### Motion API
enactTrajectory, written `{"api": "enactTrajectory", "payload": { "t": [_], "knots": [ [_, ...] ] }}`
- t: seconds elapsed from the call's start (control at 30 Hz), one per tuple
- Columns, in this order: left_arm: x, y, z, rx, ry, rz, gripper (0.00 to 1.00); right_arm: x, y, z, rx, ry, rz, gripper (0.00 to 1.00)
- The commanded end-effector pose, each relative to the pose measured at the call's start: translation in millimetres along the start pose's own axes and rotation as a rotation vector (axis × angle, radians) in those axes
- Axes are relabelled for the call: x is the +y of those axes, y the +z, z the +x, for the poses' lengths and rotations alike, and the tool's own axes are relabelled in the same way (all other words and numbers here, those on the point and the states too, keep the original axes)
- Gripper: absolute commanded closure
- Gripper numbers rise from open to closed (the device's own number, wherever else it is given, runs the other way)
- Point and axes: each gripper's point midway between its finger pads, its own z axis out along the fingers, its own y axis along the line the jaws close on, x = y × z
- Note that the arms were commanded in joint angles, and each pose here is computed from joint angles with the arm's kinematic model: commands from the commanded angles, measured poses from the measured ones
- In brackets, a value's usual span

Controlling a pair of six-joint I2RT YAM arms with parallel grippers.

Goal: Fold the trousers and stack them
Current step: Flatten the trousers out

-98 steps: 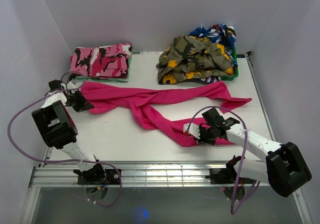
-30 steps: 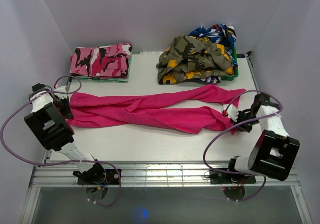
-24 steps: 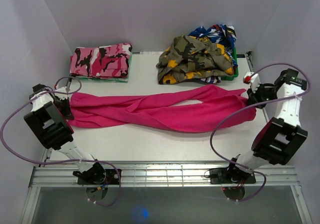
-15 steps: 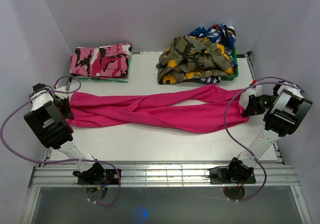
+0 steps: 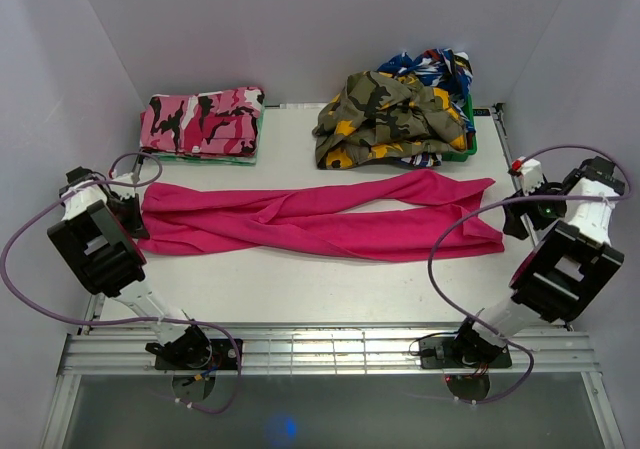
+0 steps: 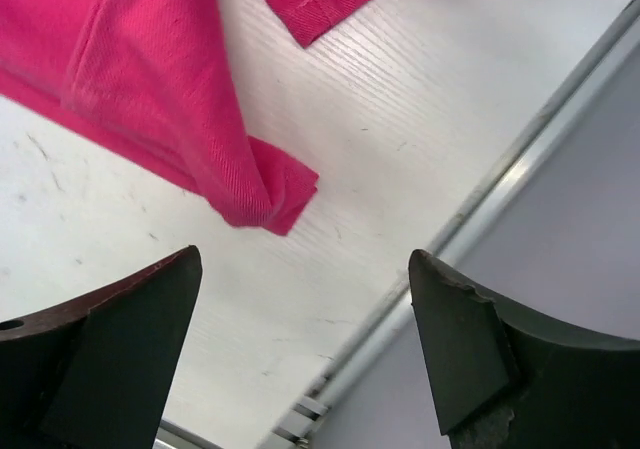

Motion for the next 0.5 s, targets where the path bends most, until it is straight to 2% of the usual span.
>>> {"api": "enactTrajectory", "payload": {
  "t": [0.0,0.1,0.2,0.27,0.33,0.37,0.47],
  "knots": [
    [9,-8,-13,-0.045,0.026,-0.037,1.0,17,-8,-3,-0.037,-0.355,0.004,0.11],
    [10,-9,-14,-0.045,0.025,-0.041,1.0,44,-11,-10,-0.109,-0.51,-0.021,0.14],
    [11,-8,-14,-0.039,0.022,-0.042,1.0,83,-11,-9,-0.136,-0.674,-0.123,0.16],
    [12,-7,-15,-0.036,0.016,-0.042,1.0,100,6,-1,-0.131,-0.756,-0.165,0.16],
    [12,-5,-15,-0.034,0.004,-0.037,1.0,110,24,7,-0.124,-0.791,-0.164,0.16],
    [12,-4,-15,-0.034,0.0,-0.034,1.0,106,33,0,-0.131,-0.845,-0.138,0.16],
    [11,-4,-14,-0.032,-0.01,-0.032,1.0,114,52,-5,-0.143,-0.864,-0.154,0.14]
  ]
}}
